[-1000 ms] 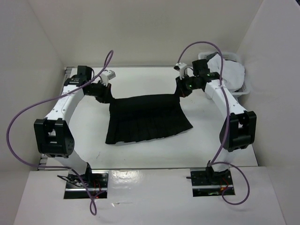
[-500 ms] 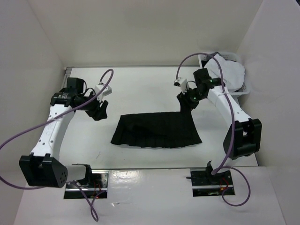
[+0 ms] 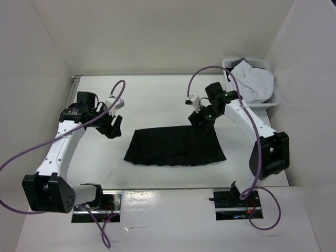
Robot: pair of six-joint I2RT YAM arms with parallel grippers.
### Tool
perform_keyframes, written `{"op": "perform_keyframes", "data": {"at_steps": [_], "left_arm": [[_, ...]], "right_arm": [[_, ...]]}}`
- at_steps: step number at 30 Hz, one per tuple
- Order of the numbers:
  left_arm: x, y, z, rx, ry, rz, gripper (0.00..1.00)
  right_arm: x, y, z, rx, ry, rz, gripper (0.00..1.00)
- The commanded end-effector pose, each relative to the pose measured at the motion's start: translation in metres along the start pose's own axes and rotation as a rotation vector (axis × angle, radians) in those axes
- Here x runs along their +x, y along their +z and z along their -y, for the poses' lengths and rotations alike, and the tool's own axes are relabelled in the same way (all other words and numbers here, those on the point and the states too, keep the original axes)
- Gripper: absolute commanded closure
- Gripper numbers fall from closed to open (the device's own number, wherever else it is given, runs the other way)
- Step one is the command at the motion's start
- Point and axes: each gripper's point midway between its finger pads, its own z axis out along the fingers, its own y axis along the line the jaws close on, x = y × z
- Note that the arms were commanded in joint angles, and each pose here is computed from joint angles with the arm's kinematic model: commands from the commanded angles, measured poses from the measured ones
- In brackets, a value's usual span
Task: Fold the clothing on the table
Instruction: Fold the skirt
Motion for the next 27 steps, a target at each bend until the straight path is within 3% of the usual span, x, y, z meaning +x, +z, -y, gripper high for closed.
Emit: {"op": "perform_keyframes", "data": {"at_steps": [1, 8, 14, 21, 27], "left_arm": [[0.000, 0.016, 0.001, 0.038, -0.071, -0.001, 0.25], [0.002, 0.057, 0.003, 0.090, -0.116, -0.078, 0.21], [-0.008, 0.096, 0.010, 0.068, -0.059, -0.135, 0.21], [-0.035, 0.124, 0.000, -0.024, -0.055, -0.126, 0.17], [-0.030, 0.157, 0.011, -0.043, -0.047, -0.176, 0.13]], "right_arm": [[-0.016, 0.004, -0.007, 0.017, 0.019, 0.074, 0.27], [0.001, 0.038, -0.014, 0.062, 0.021, -0.034, 0.26], [0.019, 0.066, 0.003, 0.140, 0.141, -0.126, 0.23], [0.027, 0.077, 0.017, 0.226, 0.271, -0.152, 0.02], [0.032, 0.080, 0.022, 0.266, 0.322, -0.161, 0.02]]}}
